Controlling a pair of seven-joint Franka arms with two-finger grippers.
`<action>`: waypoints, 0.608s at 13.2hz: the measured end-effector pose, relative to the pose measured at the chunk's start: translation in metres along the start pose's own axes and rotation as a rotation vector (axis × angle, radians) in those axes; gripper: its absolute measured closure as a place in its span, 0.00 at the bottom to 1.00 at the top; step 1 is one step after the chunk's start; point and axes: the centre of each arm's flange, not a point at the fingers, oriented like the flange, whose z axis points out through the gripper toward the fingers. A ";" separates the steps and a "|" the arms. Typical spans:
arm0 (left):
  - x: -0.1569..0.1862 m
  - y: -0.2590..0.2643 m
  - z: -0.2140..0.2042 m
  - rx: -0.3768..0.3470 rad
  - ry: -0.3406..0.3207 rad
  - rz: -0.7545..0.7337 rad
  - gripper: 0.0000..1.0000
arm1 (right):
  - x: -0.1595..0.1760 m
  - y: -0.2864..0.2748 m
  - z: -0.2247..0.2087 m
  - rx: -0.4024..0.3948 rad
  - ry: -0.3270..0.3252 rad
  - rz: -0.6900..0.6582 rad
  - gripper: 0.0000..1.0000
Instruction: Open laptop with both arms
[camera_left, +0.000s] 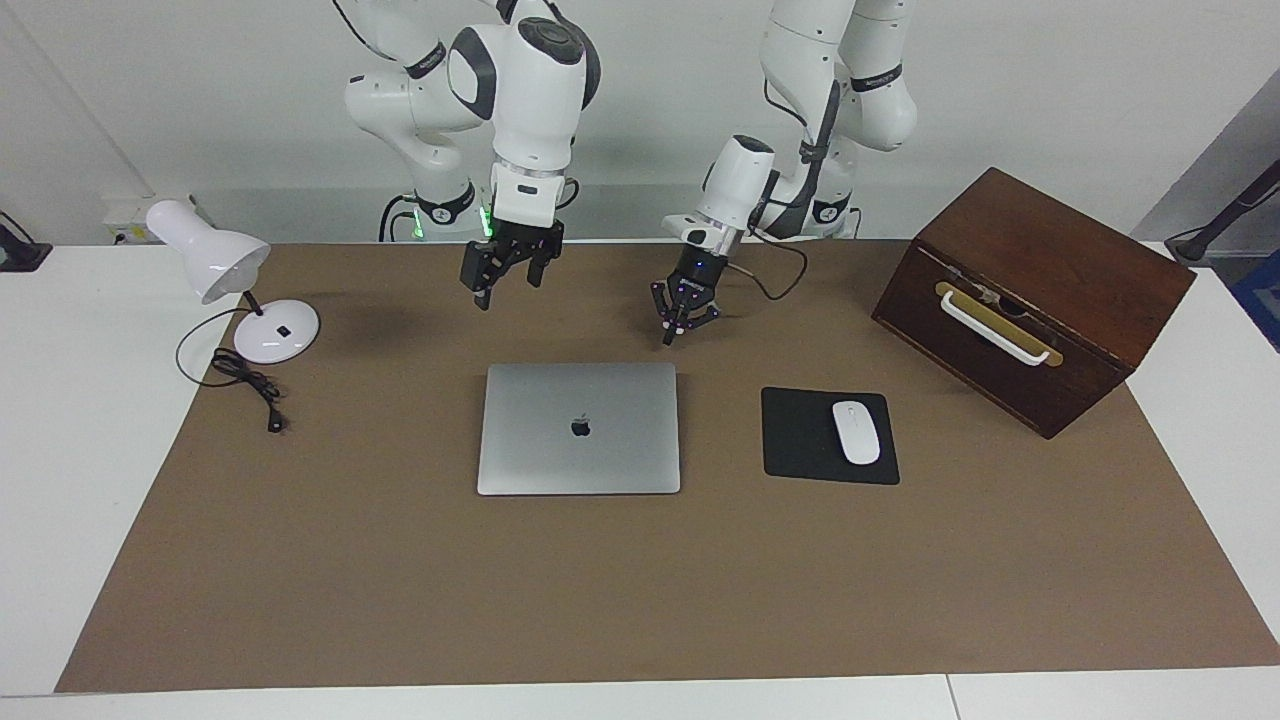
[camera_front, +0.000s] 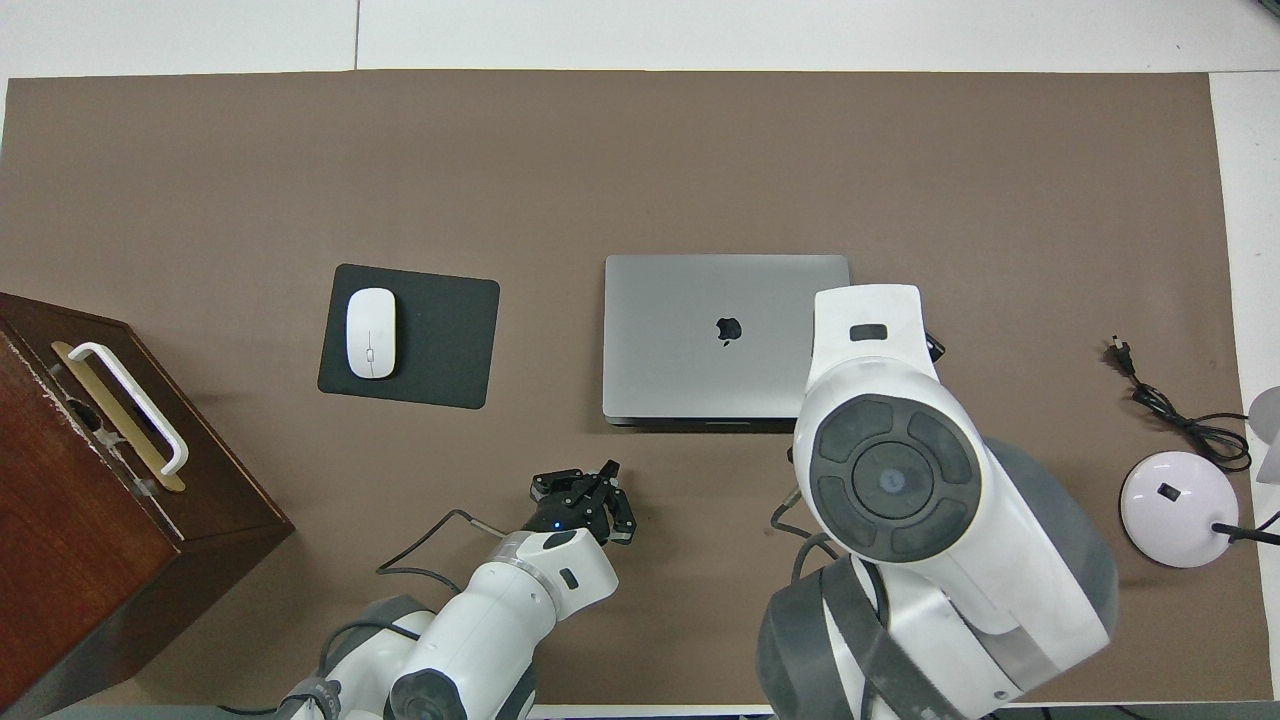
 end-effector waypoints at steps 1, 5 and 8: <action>0.003 0.001 0.003 0.000 0.003 -0.003 0.99 | 0.000 0.000 0.000 0.000 0.000 0.000 0.00; 0.011 0.004 0.013 0.000 0.010 -0.009 0.99 | 0.000 0.000 0.001 -0.001 -0.001 -0.001 0.00; 0.014 0.004 0.018 0.001 0.012 -0.013 0.99 | 0.000 0.000 0.001 -0.001 -0.002 -0.001 0.00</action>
